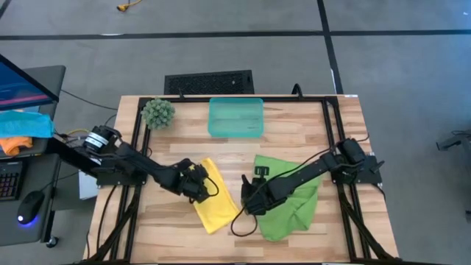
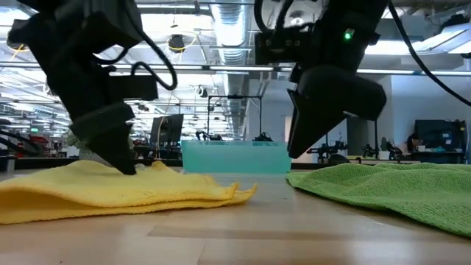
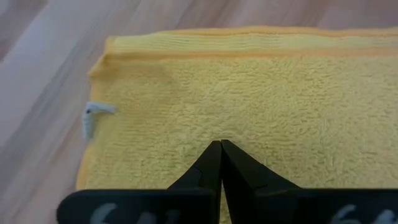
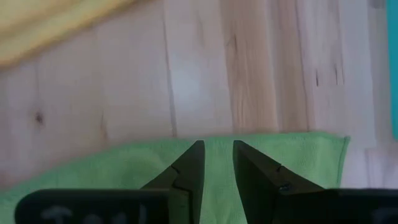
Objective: Roll microfiber towels into tight, uniform cylinder then place into a basket
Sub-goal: Fold the yellow microfiber cloth
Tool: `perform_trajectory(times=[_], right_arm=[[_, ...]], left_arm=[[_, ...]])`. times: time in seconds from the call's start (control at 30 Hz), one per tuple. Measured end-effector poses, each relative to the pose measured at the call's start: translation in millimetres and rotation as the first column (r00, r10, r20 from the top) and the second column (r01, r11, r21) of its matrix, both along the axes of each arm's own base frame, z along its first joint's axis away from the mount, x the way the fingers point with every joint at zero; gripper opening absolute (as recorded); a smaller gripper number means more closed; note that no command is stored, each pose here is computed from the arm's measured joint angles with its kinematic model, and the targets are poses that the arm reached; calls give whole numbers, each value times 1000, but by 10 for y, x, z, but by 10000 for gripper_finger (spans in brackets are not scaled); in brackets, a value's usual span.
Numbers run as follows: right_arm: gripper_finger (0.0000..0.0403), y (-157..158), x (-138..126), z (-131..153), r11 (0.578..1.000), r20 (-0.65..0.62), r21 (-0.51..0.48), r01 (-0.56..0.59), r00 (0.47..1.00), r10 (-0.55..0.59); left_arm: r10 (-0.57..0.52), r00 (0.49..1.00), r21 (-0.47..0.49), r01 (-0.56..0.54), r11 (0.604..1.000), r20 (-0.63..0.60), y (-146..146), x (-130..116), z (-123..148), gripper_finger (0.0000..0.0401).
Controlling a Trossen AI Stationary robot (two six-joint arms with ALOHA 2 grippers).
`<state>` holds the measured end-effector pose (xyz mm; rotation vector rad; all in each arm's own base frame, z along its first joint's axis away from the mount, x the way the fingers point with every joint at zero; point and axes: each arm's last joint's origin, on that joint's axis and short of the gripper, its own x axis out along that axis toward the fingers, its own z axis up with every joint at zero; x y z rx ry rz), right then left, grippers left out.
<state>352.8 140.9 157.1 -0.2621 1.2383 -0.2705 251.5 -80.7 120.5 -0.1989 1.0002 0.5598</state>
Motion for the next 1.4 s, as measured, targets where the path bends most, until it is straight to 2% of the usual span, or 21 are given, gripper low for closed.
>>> perform_trajectory(times=[0.27, 0.5, 0.6, 0.77, 0.87, 1.0, 1.07, 1.2, 1.4], right_arm=[[108, -27, -9, 1, 1000, -8, -10, 21, 1000, -21], [108, -42, -82, 180, 994, 57, -75, 82, 995, -78], [108, -27, -155, 267, 991, 67, -98, 93, 994, -87], [108, 24, -229, 326, 991, 106, -104, 85, 992, -74], [108, 41, -314, 315, 990, 82, -116, 80, 994, -70], [108, 103, -353, 308, 991, 87, -118, 62, 995, -52], [108, 126, -372, 318, 992, 88, -117, 54, 995, -44], [108, 190, -409, 322, 992, 91, -125, 34, 996, -22], [108, 349, -408, 318, 993, 147, -112, -46, 987, 63]], left_arm=[[-152, 988, 23, 151, 988, 35, 66, 192, -54, 0], [-250, 965, 39, 248, 968, 73, 120, 339, -138, 0], [-281, 954, 49, 277, 960, 106, 130, 388, -122, 0], [-323, 942, 70, 318, 946, 92, 104, 431, -71, 0], [-356, 928, 85, 348, 934, 113, 38, 462, 36, 0], [-372, 922, 122, 359, 925, 105, -58, 428, 232, 0], [-369, 926, 145, 355, 924, 81, -116, 363, 348, 0], [-371, 922, 174, 350, 920, 108, -303, 222, 577, 0], [-440, 877, 183, 408, 894, 192, -662, 23, 725, 0]])
